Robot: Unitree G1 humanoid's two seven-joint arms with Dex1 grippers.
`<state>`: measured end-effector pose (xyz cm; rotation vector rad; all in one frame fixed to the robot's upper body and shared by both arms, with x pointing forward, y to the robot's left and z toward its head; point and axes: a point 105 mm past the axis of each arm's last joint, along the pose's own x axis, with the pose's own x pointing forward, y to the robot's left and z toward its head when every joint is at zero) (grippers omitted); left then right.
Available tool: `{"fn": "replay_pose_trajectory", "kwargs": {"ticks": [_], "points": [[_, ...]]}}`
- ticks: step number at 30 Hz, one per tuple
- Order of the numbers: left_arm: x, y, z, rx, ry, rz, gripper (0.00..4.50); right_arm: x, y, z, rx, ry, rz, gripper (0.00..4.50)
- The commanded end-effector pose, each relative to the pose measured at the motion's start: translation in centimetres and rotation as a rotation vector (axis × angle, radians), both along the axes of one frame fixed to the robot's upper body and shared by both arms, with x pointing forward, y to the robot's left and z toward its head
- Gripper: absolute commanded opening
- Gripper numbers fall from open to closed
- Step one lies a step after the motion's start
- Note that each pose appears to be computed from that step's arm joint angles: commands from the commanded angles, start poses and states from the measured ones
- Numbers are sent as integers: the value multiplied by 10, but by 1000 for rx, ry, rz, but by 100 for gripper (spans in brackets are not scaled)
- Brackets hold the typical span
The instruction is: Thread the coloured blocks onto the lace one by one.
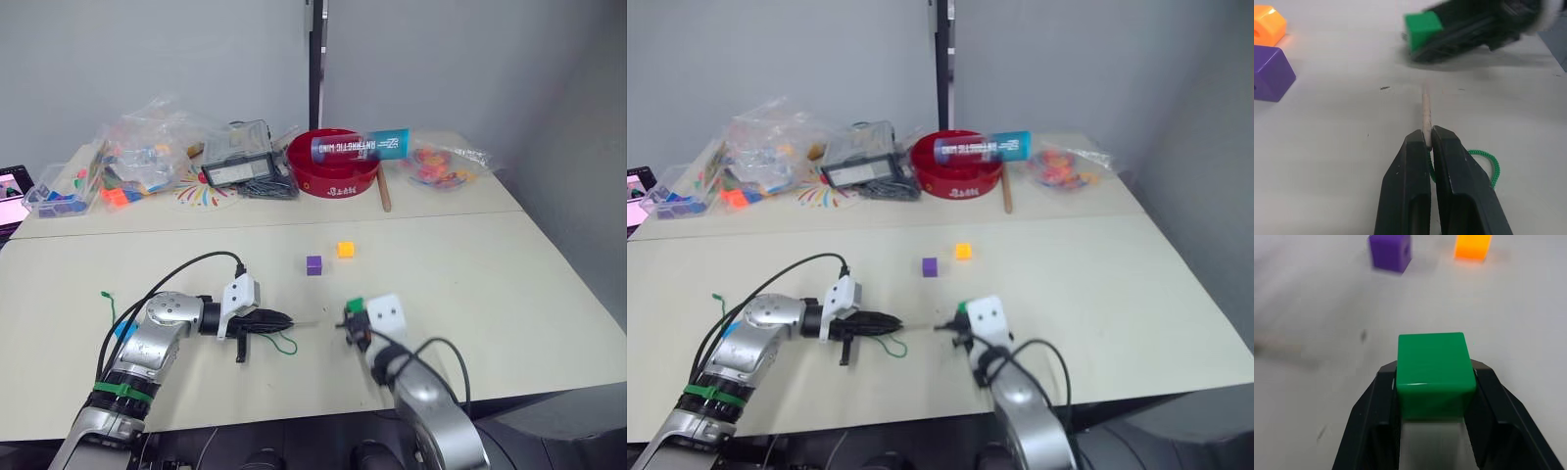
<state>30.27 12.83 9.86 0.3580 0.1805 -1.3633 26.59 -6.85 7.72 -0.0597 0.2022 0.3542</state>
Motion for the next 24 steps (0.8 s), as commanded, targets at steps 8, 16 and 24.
{"fn": "replay_pose_trajectory", "kwargs": {"ticks": [8, 16, 24], "points": [[-1, -2, 6, 6, -18, -35, 0, -10, 8, -12, 98, 69, -14, 251], [2, -4, 6, 1, -19, -30, 0, -13, -16, 34, -14, -99, 238, 449], [5, -3, 7, 2, -26, -28, 0, -20, -36, 61, -247, -73, 917, 449]]}}
